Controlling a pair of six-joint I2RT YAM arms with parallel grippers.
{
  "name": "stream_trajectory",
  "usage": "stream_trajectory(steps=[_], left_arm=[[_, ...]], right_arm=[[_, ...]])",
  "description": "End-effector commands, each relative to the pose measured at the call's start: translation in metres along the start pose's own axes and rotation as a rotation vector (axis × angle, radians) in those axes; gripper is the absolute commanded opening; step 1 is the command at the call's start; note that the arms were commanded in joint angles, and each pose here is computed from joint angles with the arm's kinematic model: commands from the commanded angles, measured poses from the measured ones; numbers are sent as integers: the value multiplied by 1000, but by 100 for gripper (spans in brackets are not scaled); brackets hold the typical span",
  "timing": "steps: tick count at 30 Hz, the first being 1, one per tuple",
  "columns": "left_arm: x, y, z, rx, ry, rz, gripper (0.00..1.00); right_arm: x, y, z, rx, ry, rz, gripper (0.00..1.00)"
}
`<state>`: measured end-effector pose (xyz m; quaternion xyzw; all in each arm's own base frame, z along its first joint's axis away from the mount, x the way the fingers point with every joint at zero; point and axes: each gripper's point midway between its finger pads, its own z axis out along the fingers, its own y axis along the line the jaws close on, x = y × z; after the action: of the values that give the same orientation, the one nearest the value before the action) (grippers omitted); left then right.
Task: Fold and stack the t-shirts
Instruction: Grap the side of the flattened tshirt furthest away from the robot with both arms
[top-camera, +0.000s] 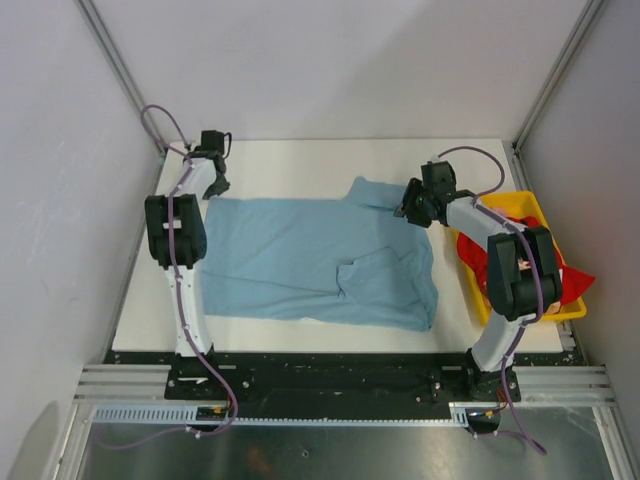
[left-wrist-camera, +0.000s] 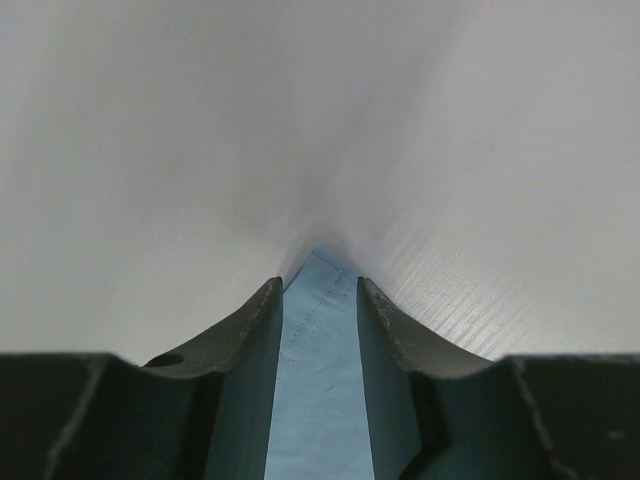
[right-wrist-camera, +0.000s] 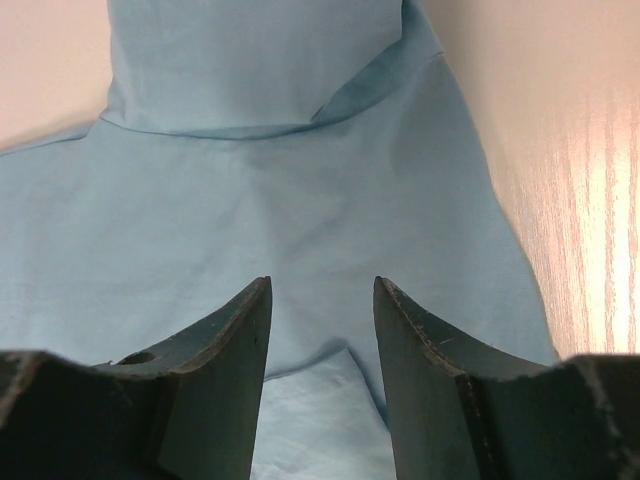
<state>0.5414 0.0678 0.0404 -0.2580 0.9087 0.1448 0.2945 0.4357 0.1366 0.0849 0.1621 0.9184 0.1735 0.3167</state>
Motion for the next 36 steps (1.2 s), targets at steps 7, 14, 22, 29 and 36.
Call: stream_trajectory(steps=[7, 14, 22, 29, 36], left_arm=[[-2, 1, 14, -3, 3, -38, 37], [3, 1, 18, 20, 29, -45, 35], [9, 1, 21, 37, 54, -43, 27], [8, 0, 21, 46, 55, -42, 2], [2, -3, 18, 70, 43, -17, 0]], right_arm=[[-16, 10, 10, -40, -33, -7, 49], [-17, 10, 12, -35, -30, -6, 49], [-19, 11, 16, -39, -25, -3, 49], [-30, 14, 21, -35, -42, -19, 49], [-52, 8, 36, -4, -76, -33, 49]])
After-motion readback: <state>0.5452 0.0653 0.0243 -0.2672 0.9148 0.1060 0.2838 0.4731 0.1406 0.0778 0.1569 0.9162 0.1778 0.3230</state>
